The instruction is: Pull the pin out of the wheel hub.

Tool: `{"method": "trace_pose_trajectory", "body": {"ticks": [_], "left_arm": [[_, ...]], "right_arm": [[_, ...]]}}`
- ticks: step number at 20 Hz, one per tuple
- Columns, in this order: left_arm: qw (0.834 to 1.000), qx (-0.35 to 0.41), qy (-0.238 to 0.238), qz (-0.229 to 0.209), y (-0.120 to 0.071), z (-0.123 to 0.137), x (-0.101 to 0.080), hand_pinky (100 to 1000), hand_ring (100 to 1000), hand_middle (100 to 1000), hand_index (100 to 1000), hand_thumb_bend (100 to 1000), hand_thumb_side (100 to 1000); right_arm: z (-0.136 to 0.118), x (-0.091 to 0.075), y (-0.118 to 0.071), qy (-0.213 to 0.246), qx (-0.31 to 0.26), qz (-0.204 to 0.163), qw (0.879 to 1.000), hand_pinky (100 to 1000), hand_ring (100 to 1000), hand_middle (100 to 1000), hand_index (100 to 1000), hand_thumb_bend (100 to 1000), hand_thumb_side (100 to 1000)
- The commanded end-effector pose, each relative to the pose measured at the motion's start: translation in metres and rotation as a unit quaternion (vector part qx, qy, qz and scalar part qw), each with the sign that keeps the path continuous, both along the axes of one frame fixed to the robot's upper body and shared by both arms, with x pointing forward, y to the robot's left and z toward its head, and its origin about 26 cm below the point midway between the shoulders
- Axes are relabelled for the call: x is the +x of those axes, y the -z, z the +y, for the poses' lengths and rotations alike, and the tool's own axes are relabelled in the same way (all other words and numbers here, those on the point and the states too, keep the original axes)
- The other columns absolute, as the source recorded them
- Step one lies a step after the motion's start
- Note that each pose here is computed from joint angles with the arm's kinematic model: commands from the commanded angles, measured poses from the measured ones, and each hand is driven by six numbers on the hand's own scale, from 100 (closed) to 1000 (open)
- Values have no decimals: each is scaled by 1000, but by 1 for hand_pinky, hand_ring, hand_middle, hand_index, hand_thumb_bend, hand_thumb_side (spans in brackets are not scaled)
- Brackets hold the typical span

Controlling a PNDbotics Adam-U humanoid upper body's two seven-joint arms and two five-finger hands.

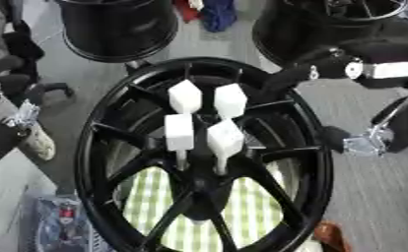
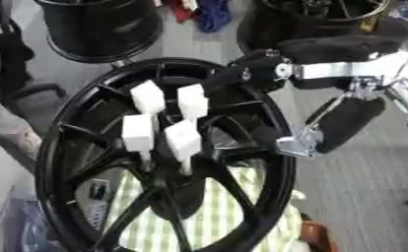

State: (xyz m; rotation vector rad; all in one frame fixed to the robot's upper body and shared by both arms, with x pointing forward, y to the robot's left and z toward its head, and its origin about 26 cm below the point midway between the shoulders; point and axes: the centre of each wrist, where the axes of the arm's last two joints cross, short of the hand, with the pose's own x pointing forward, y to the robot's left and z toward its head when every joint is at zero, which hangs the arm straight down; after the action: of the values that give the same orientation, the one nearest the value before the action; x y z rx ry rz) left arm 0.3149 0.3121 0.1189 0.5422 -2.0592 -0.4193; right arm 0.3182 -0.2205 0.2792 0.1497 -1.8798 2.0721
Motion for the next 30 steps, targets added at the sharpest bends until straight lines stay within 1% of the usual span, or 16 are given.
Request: {"method": "trace_pose_trajectory", "body": {"ticks": [1,7,12,15,23,30], "left_arm": [[1000,6,5,-9,-7,0,0,806,765,812,883,363,601],[1000,6,7,-9,-7,0,0,805,765,812,883,362,601],[1000,6,8,-10,-7,-1,0,805,766,813,883,360,602],[1000,6,10,-10,-7,-2,1,804,767,813,884,359,603],[1000,4,11,-11,-7,-2,1,804,768,813,884,356,603],[1000,3,14,-11,-7,-4,2,803,770,814,884,354,604]], "right_arm": [[5,5,-4,-5,-15,-10,1000,864,869,918,1000,100,376],[18,16,0,-19,-25,-4,1000,864,869,918,1000,100,368],[22,20,2,-23,-29,-4,999,864,866,917,1000,100,366],[30,27,6,-25,-35,-1,999,865,863,914,1000,100,374],[34,45,20,-13,-43,16,999,867,850,904,1000,100,394],[40,54,27,-14,-45,20,999,868,847,901,1000,100,401]]}}
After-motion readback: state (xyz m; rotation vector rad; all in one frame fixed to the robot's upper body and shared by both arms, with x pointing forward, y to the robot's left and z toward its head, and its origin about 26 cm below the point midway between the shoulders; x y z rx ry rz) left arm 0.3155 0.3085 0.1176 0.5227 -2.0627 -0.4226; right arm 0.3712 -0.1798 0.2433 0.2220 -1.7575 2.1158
